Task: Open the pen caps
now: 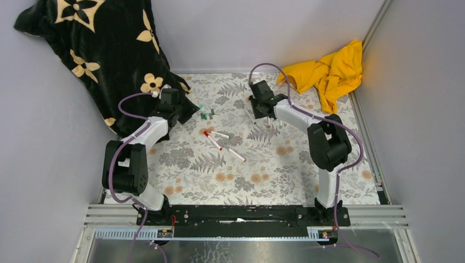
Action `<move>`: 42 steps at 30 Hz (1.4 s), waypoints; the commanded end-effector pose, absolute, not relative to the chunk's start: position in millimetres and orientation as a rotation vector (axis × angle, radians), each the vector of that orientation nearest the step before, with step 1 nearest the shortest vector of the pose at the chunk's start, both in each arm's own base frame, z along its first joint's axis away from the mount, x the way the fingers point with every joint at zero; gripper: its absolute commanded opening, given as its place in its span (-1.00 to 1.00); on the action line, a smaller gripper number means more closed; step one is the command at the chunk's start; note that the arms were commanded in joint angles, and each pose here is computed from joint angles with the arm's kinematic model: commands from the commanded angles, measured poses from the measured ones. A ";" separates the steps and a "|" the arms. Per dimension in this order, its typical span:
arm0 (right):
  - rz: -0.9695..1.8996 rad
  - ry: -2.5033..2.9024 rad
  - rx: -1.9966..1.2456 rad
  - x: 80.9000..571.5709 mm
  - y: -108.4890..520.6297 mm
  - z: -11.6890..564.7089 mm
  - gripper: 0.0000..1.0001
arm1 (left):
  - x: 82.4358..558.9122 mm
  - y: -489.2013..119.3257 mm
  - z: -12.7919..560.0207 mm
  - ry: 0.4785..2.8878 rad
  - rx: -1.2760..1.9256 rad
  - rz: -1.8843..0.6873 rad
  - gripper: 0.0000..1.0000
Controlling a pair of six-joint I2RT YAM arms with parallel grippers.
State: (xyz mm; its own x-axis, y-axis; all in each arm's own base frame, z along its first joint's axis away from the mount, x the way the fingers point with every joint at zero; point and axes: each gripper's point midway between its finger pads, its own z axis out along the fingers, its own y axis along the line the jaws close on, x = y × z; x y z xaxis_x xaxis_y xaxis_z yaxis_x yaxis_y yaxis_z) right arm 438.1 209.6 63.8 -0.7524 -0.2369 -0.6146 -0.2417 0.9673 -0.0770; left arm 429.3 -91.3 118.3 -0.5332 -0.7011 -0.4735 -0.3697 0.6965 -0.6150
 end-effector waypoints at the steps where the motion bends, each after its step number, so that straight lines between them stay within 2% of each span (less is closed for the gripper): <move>1: 0.161 2.310 -0.618 420.4 265.8 103.8 -0.29 | 422.2 -101.5 132.4 2.095 -0.853 -0.727 0.21; 7: 0.369 2.301 -0.796 398.1 311.3 102.2 -0.27 | 403.4 -94.5 146.8 2.020 -0.881 -0.734 0.38; 12: 0.427 2.299 -0.927 387.3 344.1 94.0 -0.25 | 383.4 -88.8 149.8 1.974 -0.917 -0.740 0.50; 24: 0.452 2.322 -1.091 376.3 387.9 70.3 -0.20 | 359.0 -76.7 163.1 1.859 -1.021 -0.773 0.55; 42: 0.386 2.337 -1.193 363.4 402.3 37.3 -0.18 | 352.3 -71.1 185.8 1.798 -1.022 -0.812 0.57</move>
State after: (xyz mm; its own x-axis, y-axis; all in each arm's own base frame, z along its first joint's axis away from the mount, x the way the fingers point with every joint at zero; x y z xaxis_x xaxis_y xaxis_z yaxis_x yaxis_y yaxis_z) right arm 354.4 393.5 28.0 -0.5345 -0.6708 -0.5142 -0.8029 0.5930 0.0610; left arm 351.4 -75.9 178.3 -0.2991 -0.8782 -0.3733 -0.3222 0.4612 -0.8267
